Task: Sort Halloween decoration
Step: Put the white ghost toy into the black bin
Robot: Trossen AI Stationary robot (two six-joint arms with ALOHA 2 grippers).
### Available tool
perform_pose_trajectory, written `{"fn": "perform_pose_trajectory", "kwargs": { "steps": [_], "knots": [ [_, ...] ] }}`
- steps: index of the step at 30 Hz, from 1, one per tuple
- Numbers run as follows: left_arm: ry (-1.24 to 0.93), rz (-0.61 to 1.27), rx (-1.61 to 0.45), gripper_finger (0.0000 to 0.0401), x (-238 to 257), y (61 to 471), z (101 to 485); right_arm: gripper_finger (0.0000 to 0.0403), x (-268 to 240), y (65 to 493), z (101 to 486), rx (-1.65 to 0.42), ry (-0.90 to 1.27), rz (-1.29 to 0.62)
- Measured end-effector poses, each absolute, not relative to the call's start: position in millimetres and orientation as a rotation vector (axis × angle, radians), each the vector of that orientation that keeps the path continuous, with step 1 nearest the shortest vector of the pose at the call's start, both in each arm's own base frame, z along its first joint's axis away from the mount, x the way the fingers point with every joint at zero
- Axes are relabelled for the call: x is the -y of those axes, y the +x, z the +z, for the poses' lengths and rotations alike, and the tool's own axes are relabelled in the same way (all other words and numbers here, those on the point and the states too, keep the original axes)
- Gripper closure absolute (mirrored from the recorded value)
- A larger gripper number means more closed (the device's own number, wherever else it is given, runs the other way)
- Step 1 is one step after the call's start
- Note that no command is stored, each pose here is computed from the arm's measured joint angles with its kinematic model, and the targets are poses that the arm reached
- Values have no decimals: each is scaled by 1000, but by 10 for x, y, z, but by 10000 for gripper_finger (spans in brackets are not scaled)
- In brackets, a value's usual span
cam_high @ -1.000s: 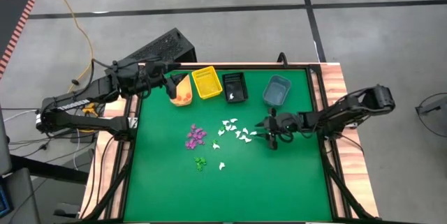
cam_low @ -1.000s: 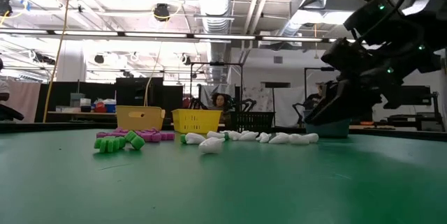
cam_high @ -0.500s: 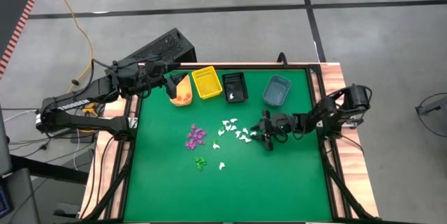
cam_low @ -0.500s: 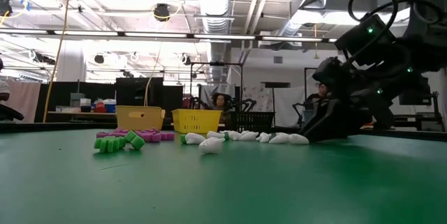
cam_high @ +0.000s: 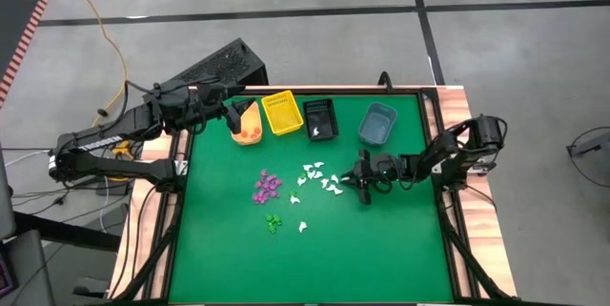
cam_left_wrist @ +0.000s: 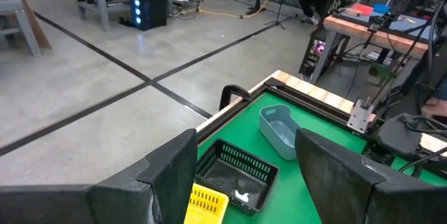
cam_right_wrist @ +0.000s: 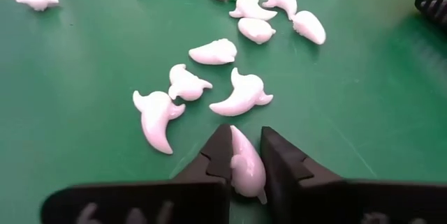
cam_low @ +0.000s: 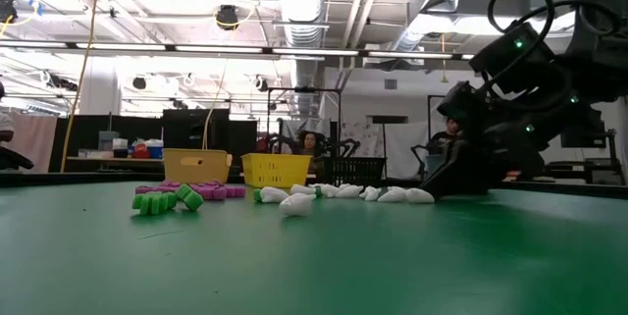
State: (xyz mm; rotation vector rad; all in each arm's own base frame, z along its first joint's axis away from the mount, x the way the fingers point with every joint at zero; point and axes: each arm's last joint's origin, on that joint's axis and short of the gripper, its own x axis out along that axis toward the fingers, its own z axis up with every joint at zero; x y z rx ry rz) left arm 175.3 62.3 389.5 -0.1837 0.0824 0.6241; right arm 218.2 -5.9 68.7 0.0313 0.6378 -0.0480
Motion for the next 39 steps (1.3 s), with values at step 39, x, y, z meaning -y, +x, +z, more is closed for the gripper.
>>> {"fn": "perform_pose_trajectory", "kwargs": {
  "steps": [39],
  "knots": [
    [-169,628,-85,170,-624,1753,3896,370,874,2761,2088,-324,-5,-402]
  ]
}}
